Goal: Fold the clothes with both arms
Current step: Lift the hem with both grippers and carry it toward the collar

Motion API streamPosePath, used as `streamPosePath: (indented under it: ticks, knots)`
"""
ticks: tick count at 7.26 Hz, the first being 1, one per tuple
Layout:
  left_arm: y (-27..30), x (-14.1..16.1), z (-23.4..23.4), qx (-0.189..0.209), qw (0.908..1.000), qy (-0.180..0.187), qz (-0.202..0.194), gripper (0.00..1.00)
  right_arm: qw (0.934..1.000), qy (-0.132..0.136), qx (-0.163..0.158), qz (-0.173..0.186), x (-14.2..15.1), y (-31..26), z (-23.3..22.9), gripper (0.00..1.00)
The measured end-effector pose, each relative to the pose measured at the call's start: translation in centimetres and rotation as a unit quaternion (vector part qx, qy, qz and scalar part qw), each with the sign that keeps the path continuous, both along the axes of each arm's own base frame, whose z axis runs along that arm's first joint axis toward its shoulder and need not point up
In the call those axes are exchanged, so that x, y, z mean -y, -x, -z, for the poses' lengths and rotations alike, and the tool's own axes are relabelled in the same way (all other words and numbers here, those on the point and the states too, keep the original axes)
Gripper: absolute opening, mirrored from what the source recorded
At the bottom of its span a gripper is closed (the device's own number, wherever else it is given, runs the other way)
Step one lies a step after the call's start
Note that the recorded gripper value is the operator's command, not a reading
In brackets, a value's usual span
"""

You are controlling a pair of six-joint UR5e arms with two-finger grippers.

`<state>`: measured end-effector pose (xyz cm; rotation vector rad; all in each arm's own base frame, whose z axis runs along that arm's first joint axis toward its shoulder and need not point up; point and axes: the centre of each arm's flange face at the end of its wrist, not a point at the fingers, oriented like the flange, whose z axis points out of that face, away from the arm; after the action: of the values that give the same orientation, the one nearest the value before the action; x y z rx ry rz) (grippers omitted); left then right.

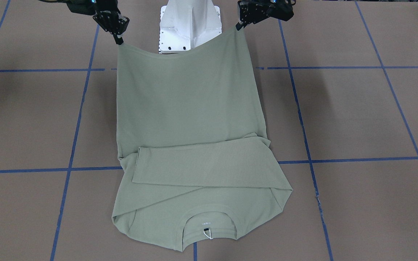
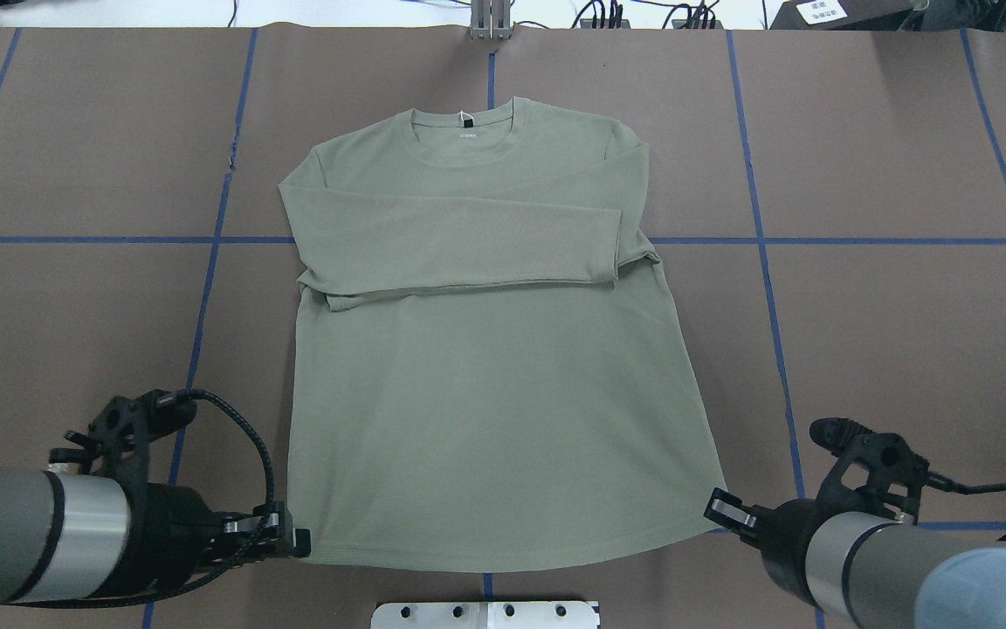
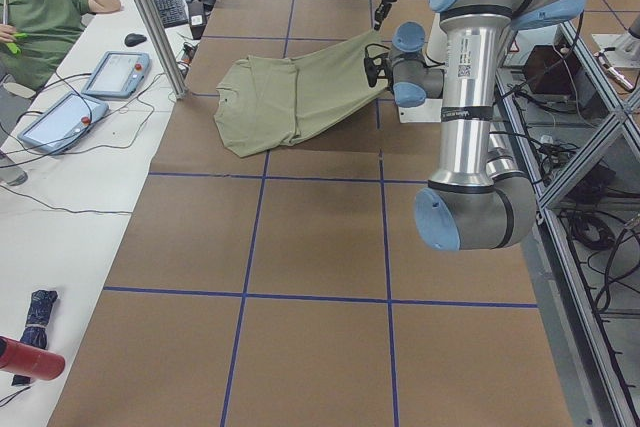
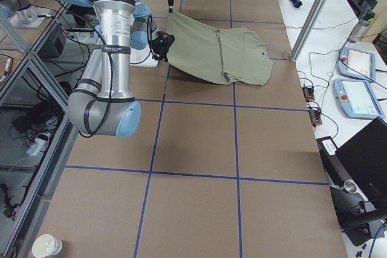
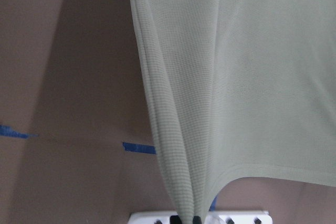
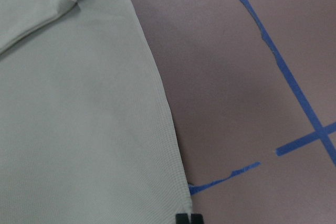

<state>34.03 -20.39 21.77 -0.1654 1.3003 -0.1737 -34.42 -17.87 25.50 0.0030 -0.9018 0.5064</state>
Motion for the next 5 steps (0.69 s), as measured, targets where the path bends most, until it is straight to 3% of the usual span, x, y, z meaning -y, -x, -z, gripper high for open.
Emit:
streamPosePath:
  ticks: [2,3,5]
  knots:
    - [3.8,2.7,2.8,-0.003,0.9989,-0.045,-0.011,0.0,0.9992,-0.011,0.002,0.039,1.9,-4.0,2.6,0.0]
    - [2.1,6.2,2.3,0.016,0.9966,-0.081,0.002,0.0,0.9981,-0.037,-0.004,0.049,3.8,-3.9,3.0,0.0]
    - [-0.7,16.0,1.0,0.065,0.9866,-0.143,0.044,0.0,0.9965,-0.065,-0.027,0.044,11.8,0.0,3.3,0.0]
